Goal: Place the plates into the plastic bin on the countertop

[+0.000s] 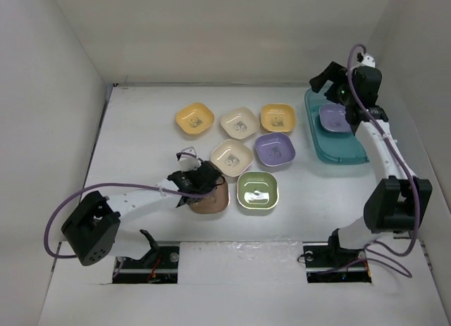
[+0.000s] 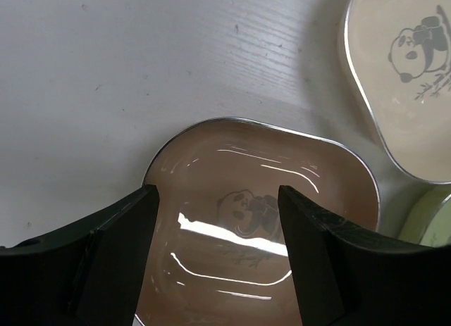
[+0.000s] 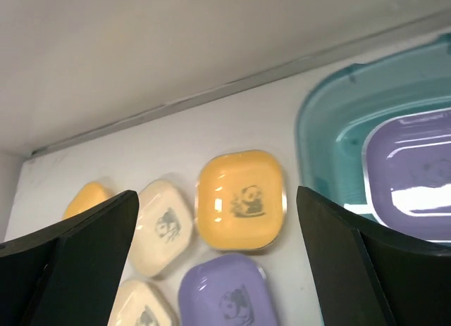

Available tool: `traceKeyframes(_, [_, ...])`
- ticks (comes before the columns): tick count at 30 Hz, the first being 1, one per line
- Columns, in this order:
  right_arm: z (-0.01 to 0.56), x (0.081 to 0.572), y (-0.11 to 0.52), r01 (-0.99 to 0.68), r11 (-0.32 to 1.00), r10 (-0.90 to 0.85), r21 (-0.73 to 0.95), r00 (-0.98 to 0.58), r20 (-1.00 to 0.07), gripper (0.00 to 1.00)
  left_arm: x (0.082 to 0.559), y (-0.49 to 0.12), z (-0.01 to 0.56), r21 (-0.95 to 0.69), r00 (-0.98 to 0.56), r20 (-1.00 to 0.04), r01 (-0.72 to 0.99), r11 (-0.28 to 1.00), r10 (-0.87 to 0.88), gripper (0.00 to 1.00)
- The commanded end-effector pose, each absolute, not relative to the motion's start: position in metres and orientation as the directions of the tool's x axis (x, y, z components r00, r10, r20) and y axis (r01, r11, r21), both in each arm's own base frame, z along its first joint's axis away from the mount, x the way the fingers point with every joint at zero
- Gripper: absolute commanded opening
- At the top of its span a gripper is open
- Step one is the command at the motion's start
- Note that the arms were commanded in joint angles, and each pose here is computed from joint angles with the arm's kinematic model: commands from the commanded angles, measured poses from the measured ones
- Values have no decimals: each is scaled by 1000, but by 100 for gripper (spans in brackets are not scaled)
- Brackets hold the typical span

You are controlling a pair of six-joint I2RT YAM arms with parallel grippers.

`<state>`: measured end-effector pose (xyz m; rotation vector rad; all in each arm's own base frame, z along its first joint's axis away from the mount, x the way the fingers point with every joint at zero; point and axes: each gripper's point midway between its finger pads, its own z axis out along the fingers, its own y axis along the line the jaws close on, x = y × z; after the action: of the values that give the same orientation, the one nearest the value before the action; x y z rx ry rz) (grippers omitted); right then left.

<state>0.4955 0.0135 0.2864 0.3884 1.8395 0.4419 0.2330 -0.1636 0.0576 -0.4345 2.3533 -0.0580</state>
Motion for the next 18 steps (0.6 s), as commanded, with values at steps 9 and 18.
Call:
traceKeyframes(9, [302, 452, 94, -180, 911, 303, 370, -314, -900, 99, 220, -140, 65, -178, -634, -669, -370, 912, -388, 92])
traceKeyframes(18, [291, 444, 111, -216, 909, 270, 355, -342, -900, 99, 207, -123, 95, -220, -596, -659, -431, 875, -459, 99])
